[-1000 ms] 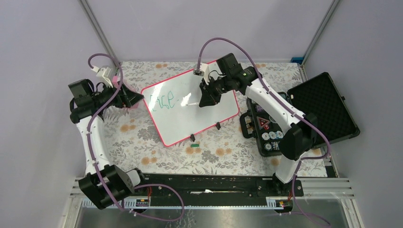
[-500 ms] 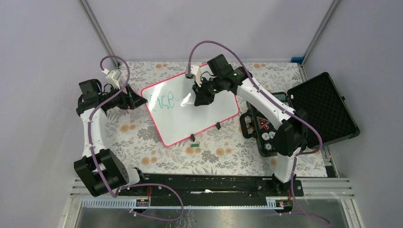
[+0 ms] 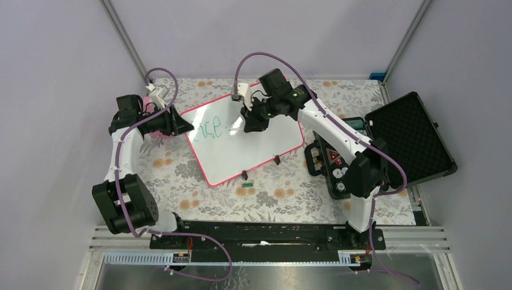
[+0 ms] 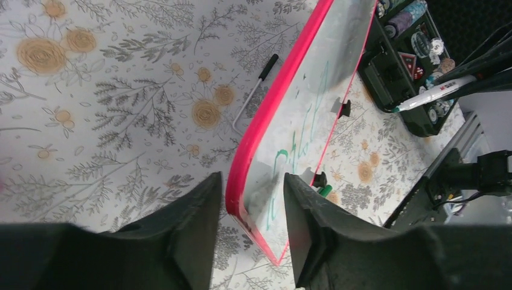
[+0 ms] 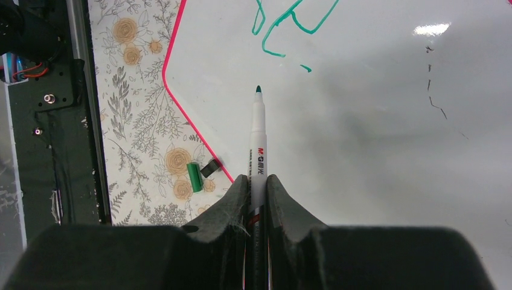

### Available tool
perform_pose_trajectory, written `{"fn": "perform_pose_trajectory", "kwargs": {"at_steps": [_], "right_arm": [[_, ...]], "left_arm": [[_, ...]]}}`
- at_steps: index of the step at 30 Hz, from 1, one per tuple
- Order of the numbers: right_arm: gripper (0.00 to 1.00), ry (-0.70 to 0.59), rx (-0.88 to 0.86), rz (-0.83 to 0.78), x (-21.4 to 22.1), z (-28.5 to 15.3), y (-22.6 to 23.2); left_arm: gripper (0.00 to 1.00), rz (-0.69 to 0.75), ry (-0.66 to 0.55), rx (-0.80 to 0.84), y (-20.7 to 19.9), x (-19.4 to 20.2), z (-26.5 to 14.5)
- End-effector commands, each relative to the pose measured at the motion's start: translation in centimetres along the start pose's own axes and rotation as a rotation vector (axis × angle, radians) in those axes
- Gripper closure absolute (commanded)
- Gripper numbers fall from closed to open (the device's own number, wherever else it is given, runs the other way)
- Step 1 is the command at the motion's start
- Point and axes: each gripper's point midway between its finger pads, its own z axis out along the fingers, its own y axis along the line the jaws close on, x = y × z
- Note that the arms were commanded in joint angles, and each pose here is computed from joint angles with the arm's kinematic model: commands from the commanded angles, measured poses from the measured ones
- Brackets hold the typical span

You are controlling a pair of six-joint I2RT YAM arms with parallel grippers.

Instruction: Write a sentence on the whiteboard

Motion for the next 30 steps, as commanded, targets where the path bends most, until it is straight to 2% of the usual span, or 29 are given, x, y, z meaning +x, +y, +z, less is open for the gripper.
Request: {"fn": "perform_pose_trajectory", "kwargs": {"at_steps": [1,12,25,30], "right_arm": [[1.0,-0.028,0.015,-0.064,-1.4,-0.1,-0.2],[1.0,-0.017,0.057,-0.107,-1.6,0.1,-1.5],[1.0,-0.017,0.103,-0.176,-2.1,0.2,-1.8],[1.0,0.006,0.141,-0.202,-2.1,0.8,-1.6]], "left_arm": [[0.6,0.101,-0.037,0.008,-0.1,-2.5,0.1],[0.85,0.125,-0.029,0.022,-0.1,-2.3,0.5],[1.0,0.152,-0.031,0.026,-0.6,-2.0,0.3],[1.0,0.16,-0.03,0.02,-0.7,-2.1,0.3]]}}
